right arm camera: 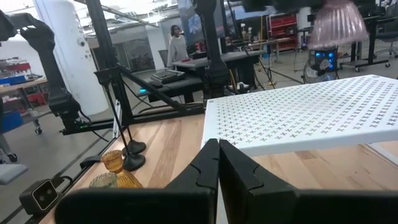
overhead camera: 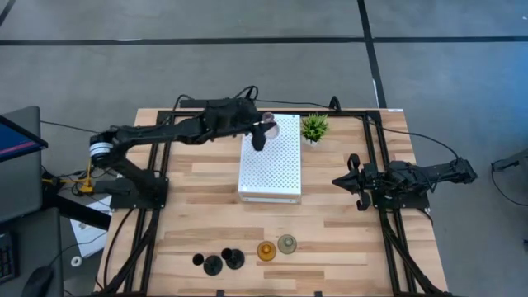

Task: Pick & Place candle stick holders
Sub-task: Put the purple glass candle holder on the shelf

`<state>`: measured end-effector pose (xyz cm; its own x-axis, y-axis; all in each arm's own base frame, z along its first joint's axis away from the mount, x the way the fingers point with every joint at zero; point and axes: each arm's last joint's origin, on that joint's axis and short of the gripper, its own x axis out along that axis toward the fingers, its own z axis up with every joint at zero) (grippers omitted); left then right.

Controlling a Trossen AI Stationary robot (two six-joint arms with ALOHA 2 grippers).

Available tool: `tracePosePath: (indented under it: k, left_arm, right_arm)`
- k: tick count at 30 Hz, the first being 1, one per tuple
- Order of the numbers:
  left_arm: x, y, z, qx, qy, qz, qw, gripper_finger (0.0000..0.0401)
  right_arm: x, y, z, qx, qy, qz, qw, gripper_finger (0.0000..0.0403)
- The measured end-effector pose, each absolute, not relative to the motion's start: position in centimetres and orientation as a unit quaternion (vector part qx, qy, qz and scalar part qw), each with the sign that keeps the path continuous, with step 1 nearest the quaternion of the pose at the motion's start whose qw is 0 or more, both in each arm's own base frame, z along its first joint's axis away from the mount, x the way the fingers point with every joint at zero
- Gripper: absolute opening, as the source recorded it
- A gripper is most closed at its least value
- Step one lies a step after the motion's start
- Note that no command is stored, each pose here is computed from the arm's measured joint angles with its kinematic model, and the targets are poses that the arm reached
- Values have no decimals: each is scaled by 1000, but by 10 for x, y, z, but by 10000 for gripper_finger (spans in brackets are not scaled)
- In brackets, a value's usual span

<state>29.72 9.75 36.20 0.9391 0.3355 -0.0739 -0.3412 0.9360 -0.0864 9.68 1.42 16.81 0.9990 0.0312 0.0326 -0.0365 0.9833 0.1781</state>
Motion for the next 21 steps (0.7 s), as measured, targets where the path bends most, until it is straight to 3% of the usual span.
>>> tracePosePath:
  k: [8,21]
  left_arm:
    - [322,120,338,-59,50,210,975,139]
    - [322,135,334,-79,44,262,961,139]
  right_arm:
    - [97,14,168,63,-15,16,998,0]
    - [97,14,168,63,-15,16,998,0]
